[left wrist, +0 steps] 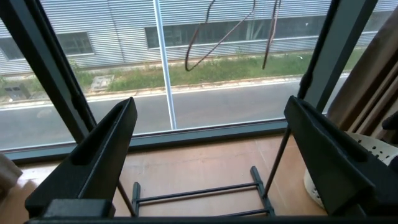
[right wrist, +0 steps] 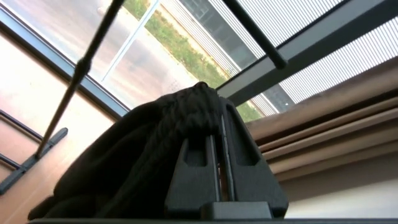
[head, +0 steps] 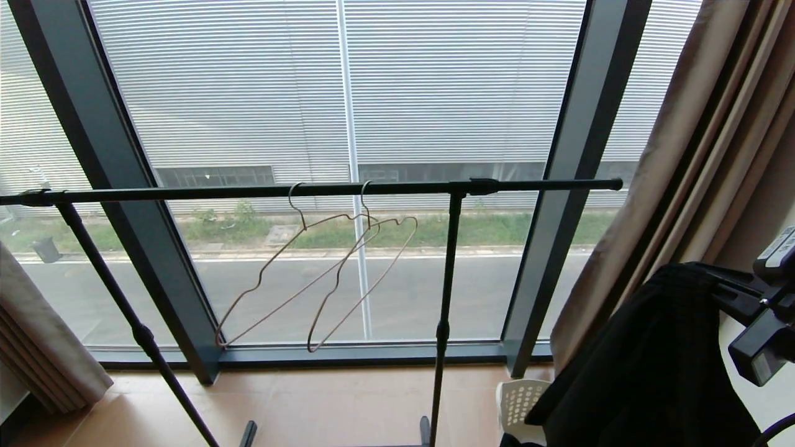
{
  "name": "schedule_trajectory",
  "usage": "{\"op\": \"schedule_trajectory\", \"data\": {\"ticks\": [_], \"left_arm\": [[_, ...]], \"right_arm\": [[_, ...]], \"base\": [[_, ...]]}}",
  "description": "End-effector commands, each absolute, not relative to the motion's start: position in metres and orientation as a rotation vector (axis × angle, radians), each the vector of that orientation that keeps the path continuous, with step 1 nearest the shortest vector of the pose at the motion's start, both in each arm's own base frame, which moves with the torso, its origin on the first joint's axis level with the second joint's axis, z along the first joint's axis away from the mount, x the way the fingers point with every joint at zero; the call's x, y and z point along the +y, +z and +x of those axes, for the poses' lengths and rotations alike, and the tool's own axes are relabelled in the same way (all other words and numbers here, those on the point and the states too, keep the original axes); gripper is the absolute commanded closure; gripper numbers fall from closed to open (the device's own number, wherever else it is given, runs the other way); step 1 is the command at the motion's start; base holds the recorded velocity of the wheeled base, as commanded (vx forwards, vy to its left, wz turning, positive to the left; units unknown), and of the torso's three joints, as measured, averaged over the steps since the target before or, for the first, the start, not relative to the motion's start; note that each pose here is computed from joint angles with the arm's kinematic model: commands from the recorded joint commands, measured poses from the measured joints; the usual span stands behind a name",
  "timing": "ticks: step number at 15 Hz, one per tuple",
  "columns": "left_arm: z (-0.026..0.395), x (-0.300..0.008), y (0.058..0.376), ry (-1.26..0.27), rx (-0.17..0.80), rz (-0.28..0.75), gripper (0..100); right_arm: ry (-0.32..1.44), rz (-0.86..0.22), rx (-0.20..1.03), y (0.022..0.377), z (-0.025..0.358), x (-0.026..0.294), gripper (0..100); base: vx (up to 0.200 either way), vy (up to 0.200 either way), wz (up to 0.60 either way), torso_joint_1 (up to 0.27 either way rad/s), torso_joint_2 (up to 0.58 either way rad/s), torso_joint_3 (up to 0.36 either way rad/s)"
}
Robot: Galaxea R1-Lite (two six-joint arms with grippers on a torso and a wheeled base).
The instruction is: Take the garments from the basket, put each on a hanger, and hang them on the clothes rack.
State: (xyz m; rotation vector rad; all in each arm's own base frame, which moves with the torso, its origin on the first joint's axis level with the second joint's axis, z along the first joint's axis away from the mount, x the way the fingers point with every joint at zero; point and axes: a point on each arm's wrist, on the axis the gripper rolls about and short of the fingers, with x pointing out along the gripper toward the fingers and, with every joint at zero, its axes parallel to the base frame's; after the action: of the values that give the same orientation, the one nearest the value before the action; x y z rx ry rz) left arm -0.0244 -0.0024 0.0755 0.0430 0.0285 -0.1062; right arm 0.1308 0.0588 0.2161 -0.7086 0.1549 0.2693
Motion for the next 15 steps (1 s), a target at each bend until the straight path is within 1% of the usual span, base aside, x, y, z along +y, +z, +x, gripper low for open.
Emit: {"op": "schedule_trajectory", "data": {"ticks": [1,4,7,15], "left_arm": [[-0.0244,-0.0024,0.0755,-0.105,0.028,0.043,0],[-0.0244,-0.0024,0.0755,-0.106,0.028,0.041,0],[-0.0244,-0.0023,0.0755,-0.105,0.028,0.041,0],[-0.0244,-0.0024,0.0755,-0.103,0.028,0.041,0]], "right_arm": [[0.271,-0.710,0.157,0.2154,0.1312,0.0591,100],[0.272,-0.711,0.160,0.2150,0.1314,0.0592,100],[0.273,-0.712,0.163,0.2143,0.1317,0.0594,100],[0.273,-0.714,0.164,0.2141,0.1320,0.0595,100]], "base": [[0.000,0.200,0.00,-0.002,0.01,0.002],[0.000,0.200,0.00,-0.004,0.00,0.002],[-0.200,0.200,0.00,0.007,0.00,0.001],[-0.200,0.000,0.00,-0.001,0.00,0.001]]}}
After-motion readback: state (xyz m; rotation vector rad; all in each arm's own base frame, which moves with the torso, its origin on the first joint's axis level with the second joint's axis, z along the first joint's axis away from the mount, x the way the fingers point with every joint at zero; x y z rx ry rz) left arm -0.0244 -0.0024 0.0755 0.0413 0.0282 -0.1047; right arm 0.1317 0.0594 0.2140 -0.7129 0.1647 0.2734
